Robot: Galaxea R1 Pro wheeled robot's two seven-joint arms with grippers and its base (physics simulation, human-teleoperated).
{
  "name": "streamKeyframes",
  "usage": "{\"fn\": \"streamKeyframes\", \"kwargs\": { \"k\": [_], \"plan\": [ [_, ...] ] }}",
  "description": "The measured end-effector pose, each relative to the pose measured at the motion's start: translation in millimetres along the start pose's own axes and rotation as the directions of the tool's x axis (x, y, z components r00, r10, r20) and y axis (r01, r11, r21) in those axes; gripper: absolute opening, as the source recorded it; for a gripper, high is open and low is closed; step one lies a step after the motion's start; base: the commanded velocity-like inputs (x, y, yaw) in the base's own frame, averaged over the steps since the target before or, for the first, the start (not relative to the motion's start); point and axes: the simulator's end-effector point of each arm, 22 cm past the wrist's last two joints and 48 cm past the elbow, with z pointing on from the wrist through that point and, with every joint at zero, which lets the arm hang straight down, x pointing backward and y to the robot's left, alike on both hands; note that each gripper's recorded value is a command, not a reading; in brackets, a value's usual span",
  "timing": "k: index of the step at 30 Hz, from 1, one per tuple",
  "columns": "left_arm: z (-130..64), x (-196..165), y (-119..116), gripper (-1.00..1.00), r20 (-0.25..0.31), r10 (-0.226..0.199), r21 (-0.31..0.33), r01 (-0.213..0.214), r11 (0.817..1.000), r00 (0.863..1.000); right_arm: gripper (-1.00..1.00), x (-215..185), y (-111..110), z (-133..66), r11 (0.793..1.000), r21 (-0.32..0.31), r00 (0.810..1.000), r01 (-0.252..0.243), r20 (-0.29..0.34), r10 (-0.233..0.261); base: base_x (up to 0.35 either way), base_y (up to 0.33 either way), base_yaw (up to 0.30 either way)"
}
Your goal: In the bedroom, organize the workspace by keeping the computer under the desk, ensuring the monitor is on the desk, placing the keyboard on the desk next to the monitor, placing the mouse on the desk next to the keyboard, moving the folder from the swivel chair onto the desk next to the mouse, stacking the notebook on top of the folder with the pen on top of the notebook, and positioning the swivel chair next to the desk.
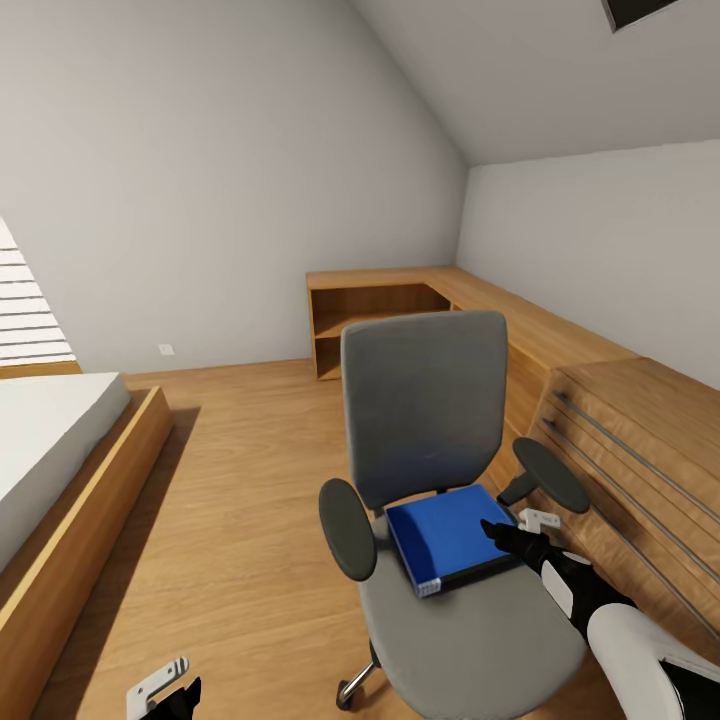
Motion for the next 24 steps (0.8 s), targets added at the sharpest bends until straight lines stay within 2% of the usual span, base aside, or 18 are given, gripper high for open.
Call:
{"fn": "streamKeyframes", "kwargs": {
  "k": [19,24],
  "plan": [
    [0.0,0.0,0.3,1.00,0.000,-0.002,-0.001,0.002,1.000,1.000,1.00,0.6,0.0,0.0,1.000,0.000,1.000,0.000,-0.001,0.000,0.000,0.000,0.000],
    [7.1,6.8,3.3,1.00,0.000,-0.005,-0.004,0.005,1.000,1.000,1.00,9.5,-2.2,4.8,1.000,0.000,1.000,0.000,-0.001,0.000,0.000,0.000,0.000]
  ]
}}
